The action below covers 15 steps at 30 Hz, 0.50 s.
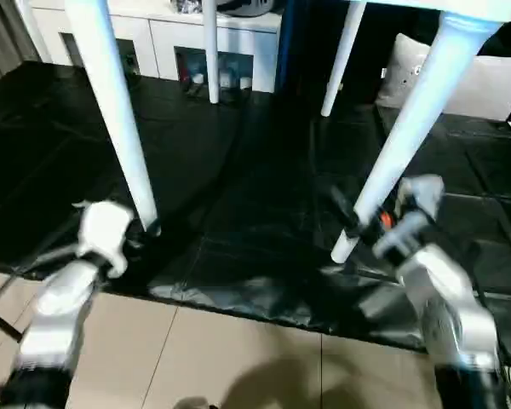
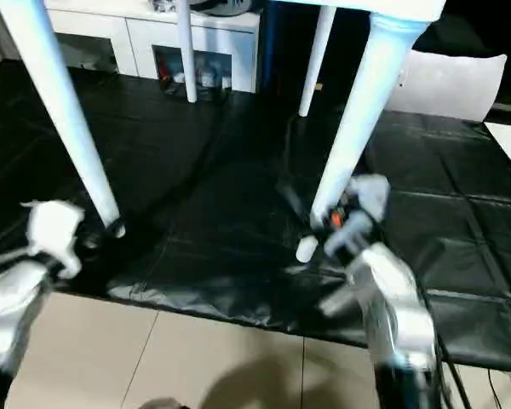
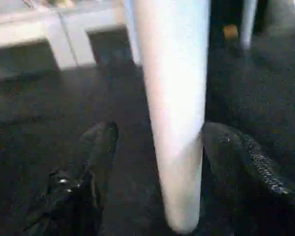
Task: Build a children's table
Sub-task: Flip table
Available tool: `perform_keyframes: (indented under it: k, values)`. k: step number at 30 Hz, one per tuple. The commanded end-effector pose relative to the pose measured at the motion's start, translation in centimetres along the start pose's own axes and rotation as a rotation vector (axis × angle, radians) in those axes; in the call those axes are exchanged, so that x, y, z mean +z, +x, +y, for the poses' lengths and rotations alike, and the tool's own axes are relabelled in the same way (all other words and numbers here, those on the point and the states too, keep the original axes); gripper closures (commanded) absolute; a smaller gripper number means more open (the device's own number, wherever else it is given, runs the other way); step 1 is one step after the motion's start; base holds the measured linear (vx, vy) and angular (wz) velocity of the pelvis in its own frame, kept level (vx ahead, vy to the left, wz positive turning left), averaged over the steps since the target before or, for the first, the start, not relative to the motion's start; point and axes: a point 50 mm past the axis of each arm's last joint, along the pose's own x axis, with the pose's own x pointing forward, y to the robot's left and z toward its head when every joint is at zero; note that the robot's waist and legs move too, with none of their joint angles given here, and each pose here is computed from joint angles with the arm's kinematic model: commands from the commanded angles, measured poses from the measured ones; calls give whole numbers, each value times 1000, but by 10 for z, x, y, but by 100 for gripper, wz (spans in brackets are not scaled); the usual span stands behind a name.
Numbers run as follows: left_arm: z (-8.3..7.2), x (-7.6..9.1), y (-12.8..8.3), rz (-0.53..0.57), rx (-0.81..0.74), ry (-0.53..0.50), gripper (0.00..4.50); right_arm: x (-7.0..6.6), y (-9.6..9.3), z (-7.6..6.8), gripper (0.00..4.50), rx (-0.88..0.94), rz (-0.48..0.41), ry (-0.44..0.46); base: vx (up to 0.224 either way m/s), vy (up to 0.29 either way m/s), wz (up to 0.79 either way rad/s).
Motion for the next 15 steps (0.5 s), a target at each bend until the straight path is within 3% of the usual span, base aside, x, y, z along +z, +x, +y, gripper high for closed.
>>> perform_keyframes:
  k: [1,4,6,9,12,15]
  values:
    - [3,13,-11,-92,55,-78,107,14,-15,-2,0,-48,-60,-36,0,0,0]
    - [-6,17,-19,-116,75,-130,92,16,-28,-1,0,-88,-54,-69,0,0,0]
    - [-27,14,-32,-78,40,-171,79,16,-42,2,0,-139,-33,-66,0,0,0]
    - [-45,14,-44,-45,13,-187,79,14,-53,13,0,-139,-10,-60,0,0,0]
    - [-60,19,-49,-12,-41,-177,79,3,-58,25,0,-125,93,-48,0,0,0]
    - [-65,26,-40,13,-53,-154,79,-12,-56,34,0,-148,200,-9,0,0,0]
